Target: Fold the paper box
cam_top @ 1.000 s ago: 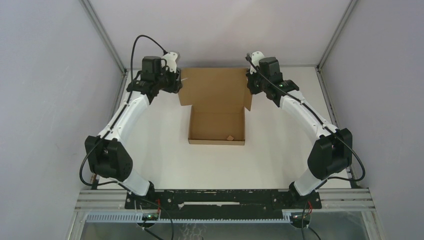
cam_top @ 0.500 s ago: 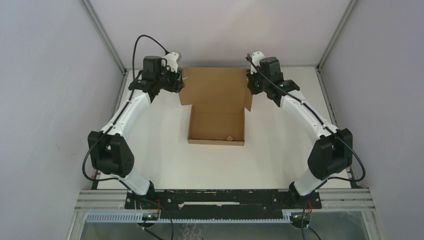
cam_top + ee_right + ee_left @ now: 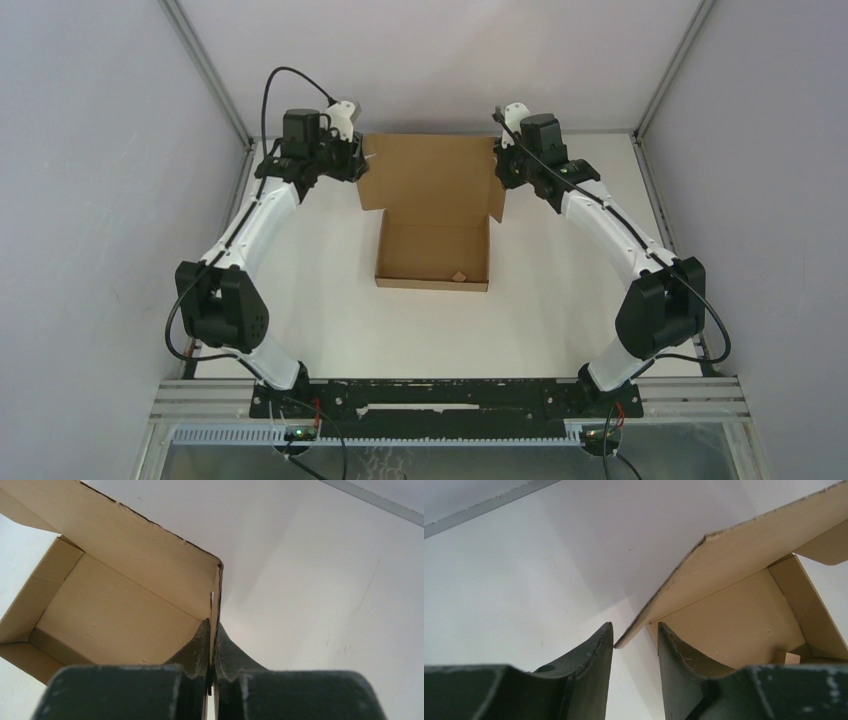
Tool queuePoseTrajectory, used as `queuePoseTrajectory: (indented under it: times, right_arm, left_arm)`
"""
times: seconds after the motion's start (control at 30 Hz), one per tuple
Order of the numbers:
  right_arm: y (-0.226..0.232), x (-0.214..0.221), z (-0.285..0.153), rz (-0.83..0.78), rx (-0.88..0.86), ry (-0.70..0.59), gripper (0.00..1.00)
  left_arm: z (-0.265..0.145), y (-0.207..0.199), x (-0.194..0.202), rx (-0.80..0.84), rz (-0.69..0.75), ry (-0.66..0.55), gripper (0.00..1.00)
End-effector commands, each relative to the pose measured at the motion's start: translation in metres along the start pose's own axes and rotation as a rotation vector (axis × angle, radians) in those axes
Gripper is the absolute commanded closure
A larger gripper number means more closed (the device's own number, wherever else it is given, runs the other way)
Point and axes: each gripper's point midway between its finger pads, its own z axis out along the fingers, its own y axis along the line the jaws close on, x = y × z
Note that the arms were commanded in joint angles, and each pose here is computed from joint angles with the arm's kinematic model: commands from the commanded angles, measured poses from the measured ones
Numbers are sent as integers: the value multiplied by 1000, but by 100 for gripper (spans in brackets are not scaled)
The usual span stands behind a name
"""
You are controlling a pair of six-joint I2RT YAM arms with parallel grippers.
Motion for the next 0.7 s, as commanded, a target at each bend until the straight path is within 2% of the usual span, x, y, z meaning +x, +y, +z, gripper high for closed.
queuePoseTrajectory:
  times: [0.0, 0.37, 0.67]
  right_arm:
    - [-2, -22, -15, -24, 5, -63, 94]
    - [-3, -21, -14, -23, 4, -61, 94]
    - [-3, -19, -13, -21, 2, -57, 94]
  left_arm:
    - [-9, -2, -49, 25, 49, -131, 58]
    - [-8, -8, -54, 60, 38, -141, 64]
    - [-3, -6, -42, 56, 36, -114, 64]
